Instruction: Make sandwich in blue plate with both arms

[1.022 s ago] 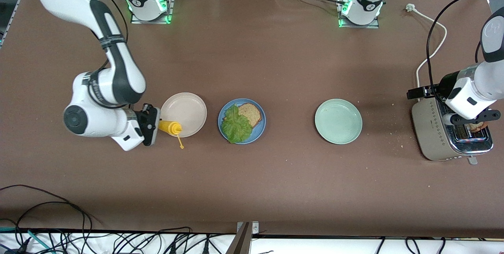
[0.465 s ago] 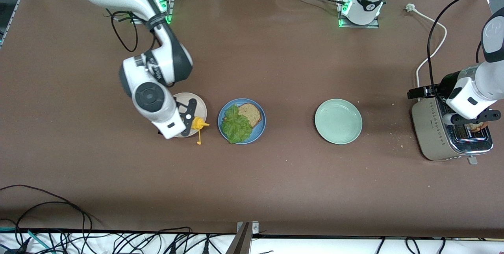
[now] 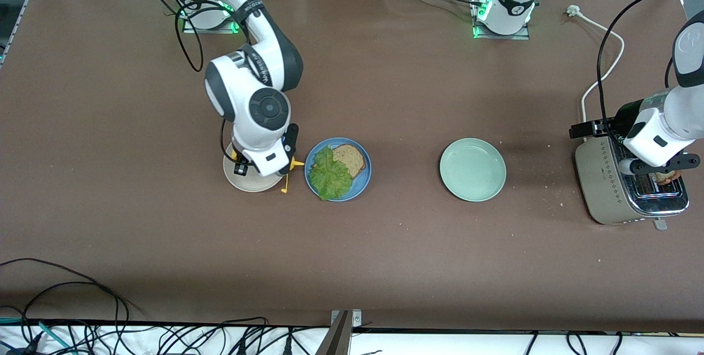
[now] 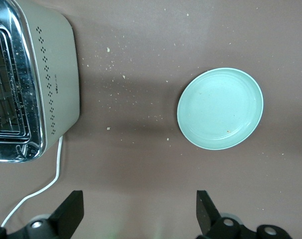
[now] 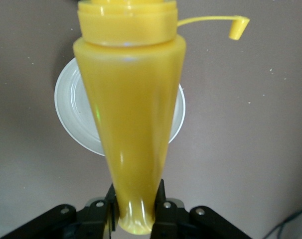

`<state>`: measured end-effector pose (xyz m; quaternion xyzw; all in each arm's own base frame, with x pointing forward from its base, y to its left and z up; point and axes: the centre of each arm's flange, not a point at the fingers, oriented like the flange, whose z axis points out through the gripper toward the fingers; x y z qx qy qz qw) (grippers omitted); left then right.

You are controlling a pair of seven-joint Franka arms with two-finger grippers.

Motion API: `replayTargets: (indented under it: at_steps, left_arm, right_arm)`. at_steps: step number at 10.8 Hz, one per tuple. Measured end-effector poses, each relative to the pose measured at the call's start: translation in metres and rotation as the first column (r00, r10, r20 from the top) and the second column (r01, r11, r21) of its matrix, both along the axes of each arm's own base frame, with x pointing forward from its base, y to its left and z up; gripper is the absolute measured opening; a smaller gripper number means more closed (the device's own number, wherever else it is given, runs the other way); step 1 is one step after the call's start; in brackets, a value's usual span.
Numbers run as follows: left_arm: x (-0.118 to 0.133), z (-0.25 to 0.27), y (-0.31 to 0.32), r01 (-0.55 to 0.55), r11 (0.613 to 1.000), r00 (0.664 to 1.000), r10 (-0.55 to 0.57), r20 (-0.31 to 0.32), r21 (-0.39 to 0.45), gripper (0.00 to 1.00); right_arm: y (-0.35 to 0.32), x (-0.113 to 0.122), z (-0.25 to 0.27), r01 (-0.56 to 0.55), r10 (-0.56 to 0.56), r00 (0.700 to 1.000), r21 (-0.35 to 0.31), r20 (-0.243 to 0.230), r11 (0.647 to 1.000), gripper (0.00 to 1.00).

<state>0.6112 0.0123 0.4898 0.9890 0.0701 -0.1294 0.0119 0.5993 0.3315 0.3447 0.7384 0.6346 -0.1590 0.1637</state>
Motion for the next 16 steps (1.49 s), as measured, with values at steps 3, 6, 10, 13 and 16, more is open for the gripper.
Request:
replayTargets:
  at_steps: [3,6,10,13,16]
  left_arm:
    - [0.000,0.000,0.000,0.000,1.000,1.000,0.000,0.000,0.000,1.00]
    - [0.000,0.000,0.000,0.000,1.000,1.000,0.000,0.000,0.000,1.00]
    - [0.000,0.000,0.000,0.000,1.000,1.000,0.000,0.000,0.000,1.00]
    - [0.000,0.000,0.000,0.001,1.000,1.000,-0.001,0.000,0.000,0.99]
    - [0.000,0.000,0.000,0.002,1.000,1.000,-0.002,0.000,-0.001,1.00]
  right_arm:
    - [0.042,-0.032,-0.017,-0.018,0.027,0.998,-0.159,0.053,0.987,0.30]
    - [0.064,-0.050,-0.036,-0.018,0.035,0.997,-0.230,0.073,0.973,0.30]
    - [0.059,-0.050,-0.072,0.029,0.004,0.994,-0.305,0.106,0.952,0.30]
    - [0.061,-0.055,-0.115,0.053,0.002,0.990,-0.380,0.142,0.924,0.30]
    - [0.065,-0.058,-0.118,0.053,0.006,0.989,-0.385,0.151,0.921,0.30]
